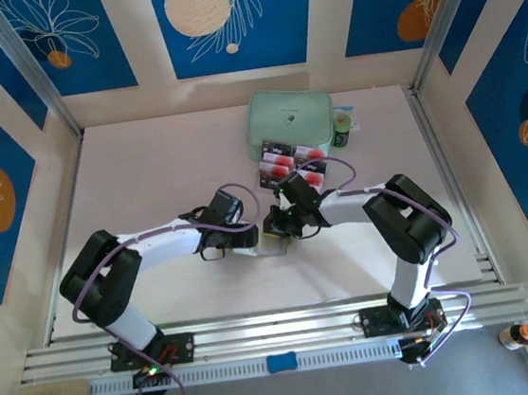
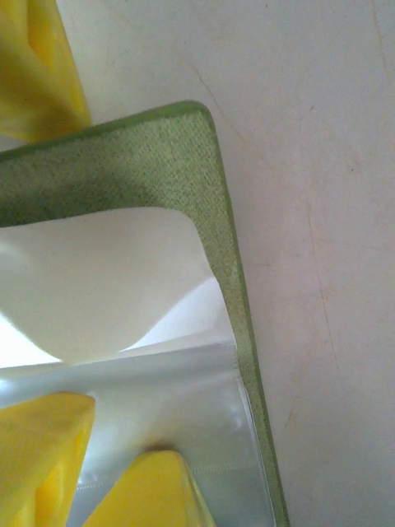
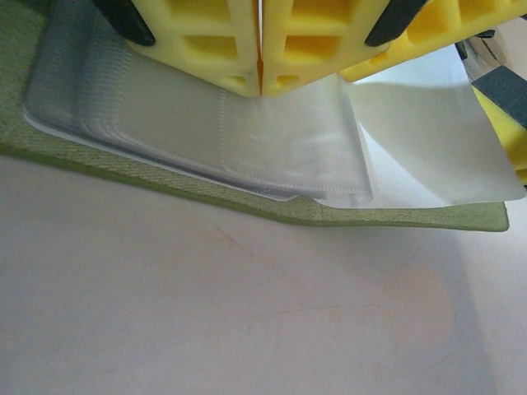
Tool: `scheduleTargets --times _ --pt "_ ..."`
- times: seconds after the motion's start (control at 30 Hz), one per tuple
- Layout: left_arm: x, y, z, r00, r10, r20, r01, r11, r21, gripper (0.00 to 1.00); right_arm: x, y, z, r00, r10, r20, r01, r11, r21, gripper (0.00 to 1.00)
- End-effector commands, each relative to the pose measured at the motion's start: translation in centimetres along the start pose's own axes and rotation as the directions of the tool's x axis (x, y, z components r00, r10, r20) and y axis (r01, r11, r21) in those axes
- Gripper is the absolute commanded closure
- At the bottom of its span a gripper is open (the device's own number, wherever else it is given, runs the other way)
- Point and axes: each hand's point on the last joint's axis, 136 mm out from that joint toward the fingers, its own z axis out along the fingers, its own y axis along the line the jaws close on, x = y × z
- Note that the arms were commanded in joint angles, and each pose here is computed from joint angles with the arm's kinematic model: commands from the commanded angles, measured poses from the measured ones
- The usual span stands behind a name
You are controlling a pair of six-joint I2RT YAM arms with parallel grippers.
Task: Put the credit cards into the card holder
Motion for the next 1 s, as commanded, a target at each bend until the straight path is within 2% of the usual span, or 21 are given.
scheduleTargets --times 0.0,0.07,0.17,0.3,0.7,0.97 --pt "1.3 0.0 0.8 0.999 -0.001 -0.036 0.001 1.0 0.004 0.25 -0.1 0.7 -0.4 1.0 0.01 -0.01 -0.01 1.0 -0.027 0.91" --pt "1.4 0.1 0.9 0.999 0.0 -0.038 0.0 1.0 0.003 0.27 -0.3 0.7 -0.9 1.0 0.011 0.003 -0.011 0.999 -0.032 0.84" --pt "1.5 0.1 0.9 0.999 0.0 -0.04 0.0 1.0 0.003 0.3 -0.8 0.6 -1.7 0.999 0.016 0.028 -0.015 0.999 -0.033 0.68" --pt "1.5 0.1 0.9 0.999 -0.001 -0.039 0.001 1.0 0.004 0.3 -1.2 0.1 -2.3 0.998 0.026 0.049 -0.025 0.999 -0.027 0.56" --pt "1.5 0.2 0.7 1.0 -0.003 -0.03 0.003 1.0 0.004 0.31 -1.1 0.8 -1.5 0.999 0.033 0.014 -0.032 0.997 -0.074 0.55" --pt "0.4 0.0 -0.9 1.0 -0.01 0.026 0.01 1.0 0.018 0.24 -1.1 3.4 -1.9 0.999 0.043 -0.02 -0.046 0.983 -0.176 0.55"
